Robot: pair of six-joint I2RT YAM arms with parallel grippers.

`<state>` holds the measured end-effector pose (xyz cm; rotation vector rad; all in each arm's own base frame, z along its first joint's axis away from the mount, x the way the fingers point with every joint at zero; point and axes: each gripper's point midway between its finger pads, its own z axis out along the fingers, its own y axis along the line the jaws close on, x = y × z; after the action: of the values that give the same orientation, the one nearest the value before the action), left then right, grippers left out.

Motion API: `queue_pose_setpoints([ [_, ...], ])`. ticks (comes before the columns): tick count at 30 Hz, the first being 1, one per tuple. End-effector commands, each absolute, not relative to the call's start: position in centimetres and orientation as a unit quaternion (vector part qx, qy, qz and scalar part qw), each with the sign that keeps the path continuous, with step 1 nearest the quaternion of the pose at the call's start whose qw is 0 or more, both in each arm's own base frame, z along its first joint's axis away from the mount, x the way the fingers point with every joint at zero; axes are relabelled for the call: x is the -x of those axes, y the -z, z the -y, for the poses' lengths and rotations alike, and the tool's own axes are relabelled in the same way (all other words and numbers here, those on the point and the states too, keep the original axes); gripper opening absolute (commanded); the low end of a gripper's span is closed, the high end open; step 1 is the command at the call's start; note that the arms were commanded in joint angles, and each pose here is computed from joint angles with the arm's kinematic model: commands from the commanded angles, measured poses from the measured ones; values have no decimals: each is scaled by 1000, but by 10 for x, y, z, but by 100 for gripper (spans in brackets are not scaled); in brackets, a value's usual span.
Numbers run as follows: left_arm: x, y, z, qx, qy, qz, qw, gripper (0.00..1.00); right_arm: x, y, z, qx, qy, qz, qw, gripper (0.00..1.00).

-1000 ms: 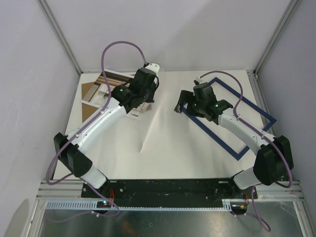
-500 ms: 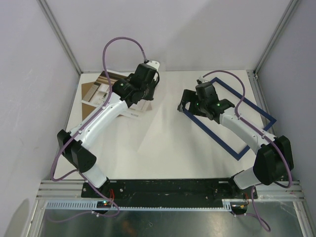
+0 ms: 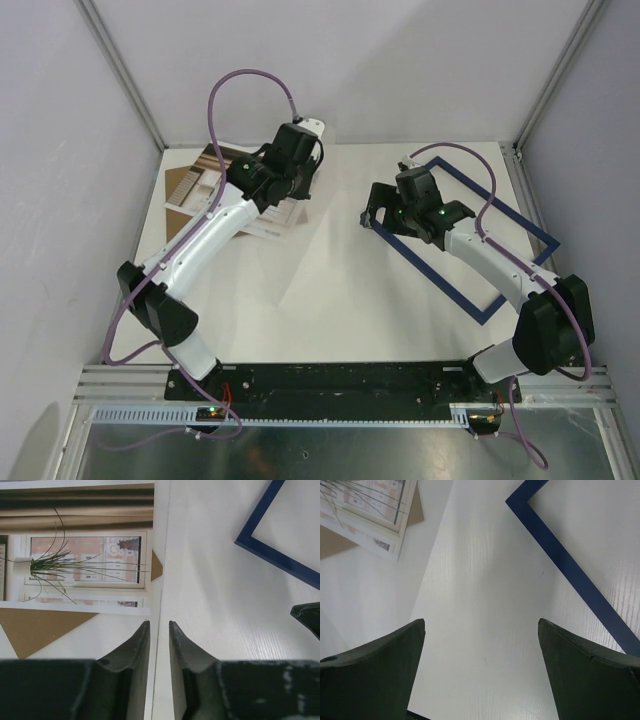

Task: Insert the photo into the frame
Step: Move the frame body to the center of the board.

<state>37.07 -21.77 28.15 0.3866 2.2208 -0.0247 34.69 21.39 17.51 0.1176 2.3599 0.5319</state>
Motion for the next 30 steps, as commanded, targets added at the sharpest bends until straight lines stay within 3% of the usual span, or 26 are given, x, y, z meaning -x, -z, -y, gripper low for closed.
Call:
queue_pose_setpoints([
  [1, -374, -294, 216, -161, 8, -885, 438, 24, -346, -182, -207, -42, -194, -909, 366, 99],
  [5, -376, -289, 214, -165, -1, -887, 432, 19, -346, -181, -202, -42, -183, -911, 367, 99],
  [11, -380, -299, 207, -147, -18, -882, 448, 1, -347, -176, -188, -42, -152, -916, 369, 99],
  [19, -381, -384, 190, -63, 1, -840, 538, 0, -360, -141, -170, 17, -104, -926, 363, 97],
  [30, -362, -432, 179, -19, 51, -808, 586, 0, -369, -62, -135, 62, -58, -939, 332, 96],
])
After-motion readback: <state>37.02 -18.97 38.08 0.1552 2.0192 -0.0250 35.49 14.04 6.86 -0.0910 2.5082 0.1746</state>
